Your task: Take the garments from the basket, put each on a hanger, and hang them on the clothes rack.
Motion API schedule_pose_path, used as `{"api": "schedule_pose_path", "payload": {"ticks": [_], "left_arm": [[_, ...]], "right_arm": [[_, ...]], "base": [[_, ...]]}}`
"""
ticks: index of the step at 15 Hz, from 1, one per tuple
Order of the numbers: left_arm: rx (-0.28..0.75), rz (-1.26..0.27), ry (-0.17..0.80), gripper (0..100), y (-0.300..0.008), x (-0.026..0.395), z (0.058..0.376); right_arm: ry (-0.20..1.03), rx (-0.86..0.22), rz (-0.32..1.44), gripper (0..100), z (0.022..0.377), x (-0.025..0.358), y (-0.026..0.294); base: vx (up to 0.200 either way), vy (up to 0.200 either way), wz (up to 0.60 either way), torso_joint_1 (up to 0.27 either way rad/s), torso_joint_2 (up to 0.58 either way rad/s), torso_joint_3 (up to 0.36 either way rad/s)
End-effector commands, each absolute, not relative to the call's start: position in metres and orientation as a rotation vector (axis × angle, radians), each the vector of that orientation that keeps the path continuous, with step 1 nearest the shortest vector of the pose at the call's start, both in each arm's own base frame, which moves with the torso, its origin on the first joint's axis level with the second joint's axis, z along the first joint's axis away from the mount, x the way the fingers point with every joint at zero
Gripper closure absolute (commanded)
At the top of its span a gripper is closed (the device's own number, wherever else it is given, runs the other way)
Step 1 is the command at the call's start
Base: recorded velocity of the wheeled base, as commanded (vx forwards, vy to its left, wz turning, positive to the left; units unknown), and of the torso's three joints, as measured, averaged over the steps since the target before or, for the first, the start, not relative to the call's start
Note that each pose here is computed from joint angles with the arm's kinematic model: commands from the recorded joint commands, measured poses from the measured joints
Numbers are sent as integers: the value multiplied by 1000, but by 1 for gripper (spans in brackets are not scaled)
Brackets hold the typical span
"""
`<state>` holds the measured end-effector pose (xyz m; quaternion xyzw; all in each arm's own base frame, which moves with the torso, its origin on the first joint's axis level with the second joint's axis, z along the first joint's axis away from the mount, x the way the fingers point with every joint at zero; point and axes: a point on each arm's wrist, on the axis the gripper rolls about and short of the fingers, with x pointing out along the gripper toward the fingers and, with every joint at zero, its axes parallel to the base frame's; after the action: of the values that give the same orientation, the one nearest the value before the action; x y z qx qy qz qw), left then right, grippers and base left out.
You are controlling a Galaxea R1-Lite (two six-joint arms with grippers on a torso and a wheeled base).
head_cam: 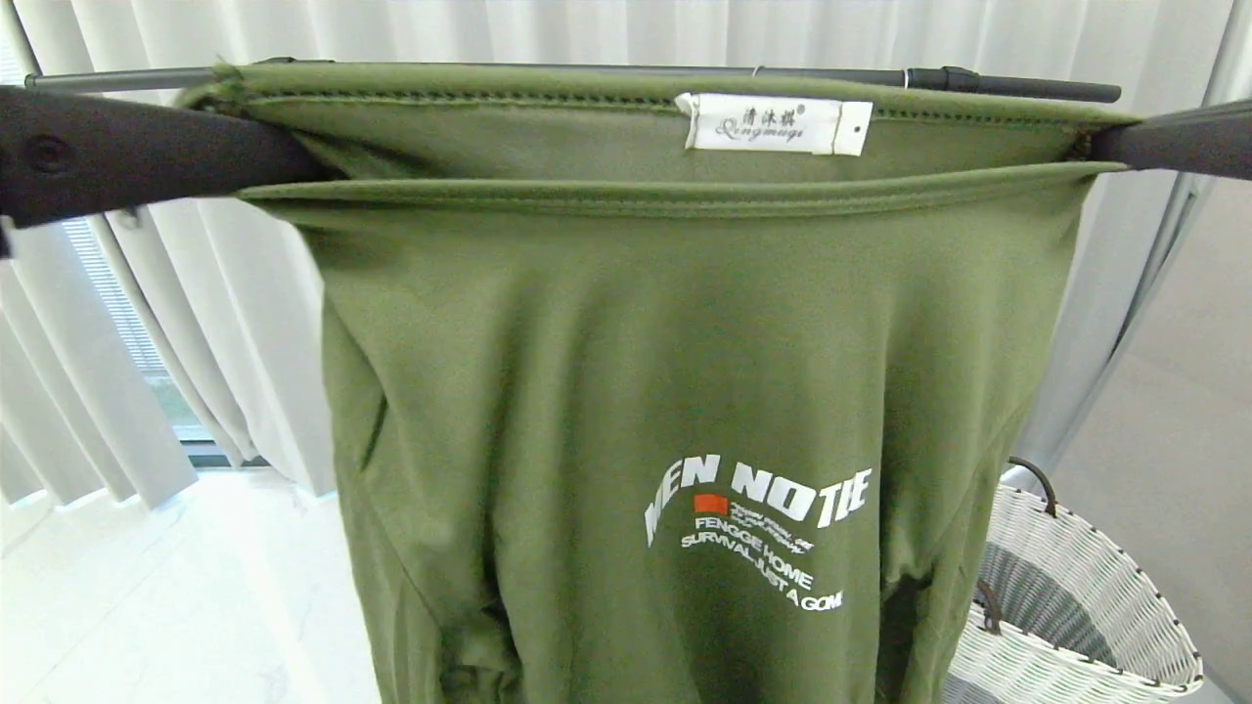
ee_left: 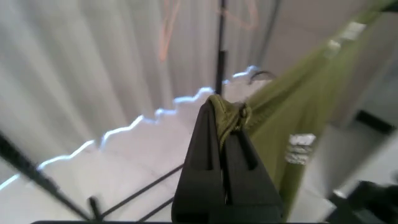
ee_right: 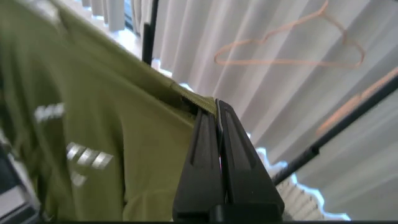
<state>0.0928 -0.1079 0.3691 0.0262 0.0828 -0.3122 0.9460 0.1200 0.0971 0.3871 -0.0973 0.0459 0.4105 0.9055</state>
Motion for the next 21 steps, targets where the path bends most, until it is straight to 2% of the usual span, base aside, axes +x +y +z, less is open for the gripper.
{"api": "schedule_pose_path", "payload": {"ticks": [1, 4, 18, 19, 21], "left_arm": [[112, -578, 232, 100, -126, 113, 345], [127, -598, 249, 100, -130, 107, 338], [113, -600, 222, 100, -129, 106, 347], [113, -600, 222, 100, -129, 106, 347], [116, -600, 223, 100, -129, 106, 346]], "right_arm": [[108, -204, 849, 100, 379, 102, 83], [135, -211, 849, 100, 363, 89, 73], [153, -217, 849, 100, 358, 93, 76], [154, -215, 849, 0, 358, 93, 76], [168, -220, 853, 0, 353, 92, 76]], "base": [[0, 0, 0, 0, 0, 0], [0, 0, 0, 0, 0, 0], [0, 0, 0, 0, 0, 0], [0, 0, 0, 0, 0, 0], [0, 0, 0, 0, 0, 0]]}}
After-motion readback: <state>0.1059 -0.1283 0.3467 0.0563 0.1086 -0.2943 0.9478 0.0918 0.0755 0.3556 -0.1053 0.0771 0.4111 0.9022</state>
